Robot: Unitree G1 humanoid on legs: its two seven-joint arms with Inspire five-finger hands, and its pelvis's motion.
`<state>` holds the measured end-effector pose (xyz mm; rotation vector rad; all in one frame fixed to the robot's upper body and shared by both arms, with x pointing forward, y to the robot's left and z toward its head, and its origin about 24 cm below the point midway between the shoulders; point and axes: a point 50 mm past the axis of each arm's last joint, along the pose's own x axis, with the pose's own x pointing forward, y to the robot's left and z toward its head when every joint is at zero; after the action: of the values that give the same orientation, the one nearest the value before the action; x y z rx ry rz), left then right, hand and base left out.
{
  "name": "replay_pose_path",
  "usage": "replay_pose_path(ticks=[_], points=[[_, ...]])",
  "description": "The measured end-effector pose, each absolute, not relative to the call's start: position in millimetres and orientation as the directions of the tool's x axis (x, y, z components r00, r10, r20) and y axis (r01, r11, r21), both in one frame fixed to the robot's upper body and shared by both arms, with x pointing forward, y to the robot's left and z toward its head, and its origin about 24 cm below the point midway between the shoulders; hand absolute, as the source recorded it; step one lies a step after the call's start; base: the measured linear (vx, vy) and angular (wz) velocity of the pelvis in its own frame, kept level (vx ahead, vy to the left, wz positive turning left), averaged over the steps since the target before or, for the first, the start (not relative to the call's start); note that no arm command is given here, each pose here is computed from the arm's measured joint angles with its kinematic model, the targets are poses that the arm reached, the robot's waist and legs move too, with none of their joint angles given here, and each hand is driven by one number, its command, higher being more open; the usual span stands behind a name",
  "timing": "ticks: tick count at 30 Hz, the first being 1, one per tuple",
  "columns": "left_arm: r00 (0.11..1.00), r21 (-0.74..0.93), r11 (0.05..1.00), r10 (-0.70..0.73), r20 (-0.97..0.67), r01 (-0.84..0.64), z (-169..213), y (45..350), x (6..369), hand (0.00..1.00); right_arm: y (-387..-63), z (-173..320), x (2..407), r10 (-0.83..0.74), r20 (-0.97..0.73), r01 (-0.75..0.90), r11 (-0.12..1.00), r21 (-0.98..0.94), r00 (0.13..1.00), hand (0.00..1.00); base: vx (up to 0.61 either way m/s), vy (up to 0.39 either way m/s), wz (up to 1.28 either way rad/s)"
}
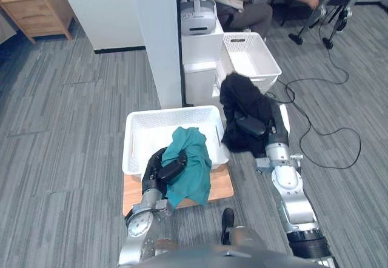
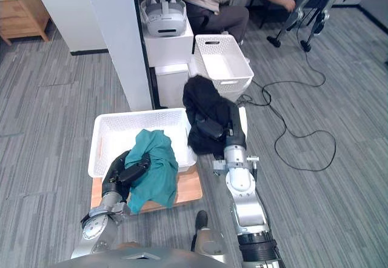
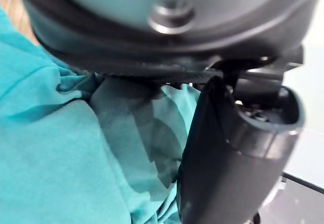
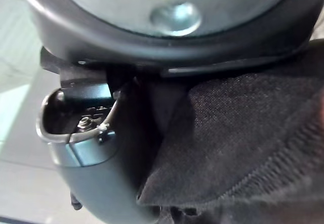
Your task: Tidy up the quilt and then pick up the clothes from the bed and put them into the laundry hamper
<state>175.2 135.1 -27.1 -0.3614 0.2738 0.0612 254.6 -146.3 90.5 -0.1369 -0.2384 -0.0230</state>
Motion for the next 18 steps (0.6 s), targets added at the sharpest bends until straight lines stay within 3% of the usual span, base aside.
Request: replay_pose_path(ticks=[3, 9, 14, 17, 18], points=[[0.973, -0.386, 0.918, 0.0, -0.229, -0.091, -17, 136, 178, 0.0, -111, 118, 264, 0.174, 0.359, -0.12, 0.979, -0.167, 0.917, 0.0, -0.02, 0.033, -0.01], [0.989, -0.492, 0.869, -0.028, -0.144, -0.047, 3, 138, 171, 0.0, -71, 110, 267, 0.383, 0.305, -0.32, 0.917, -0.238, 0.872, 0.0, -0.01, 0.013, 0.44], [0.992, -0.525, 0.851, -0.09, -0.093, 0.028, 12, 141, 168, 0.0, -81, 68, 285, 0.361, 0.117, -0.321, 0.909, -0.265, 0.925, 0.0, -0.04, 0.039, 0.5], [0.988, -0.55, 0.823, -0.151, 0.026, 0.141, 37, 147, 164, 0.0, -112, 15, 290, 0.245, -0.119, -0.269, 0.924, -0.271, 0.962, 0.0, -0.05, 0.082, 0.55], [0.986, -0.558, 0.814, -0.155, 0.062, 0.163, 42, 149, 165, 0.0, -118, 7, 289, 0.225, -0.16, -0.263, 0.922, -0.283, 0.961, 1.0, -0.01, 0.048, 0.21]])
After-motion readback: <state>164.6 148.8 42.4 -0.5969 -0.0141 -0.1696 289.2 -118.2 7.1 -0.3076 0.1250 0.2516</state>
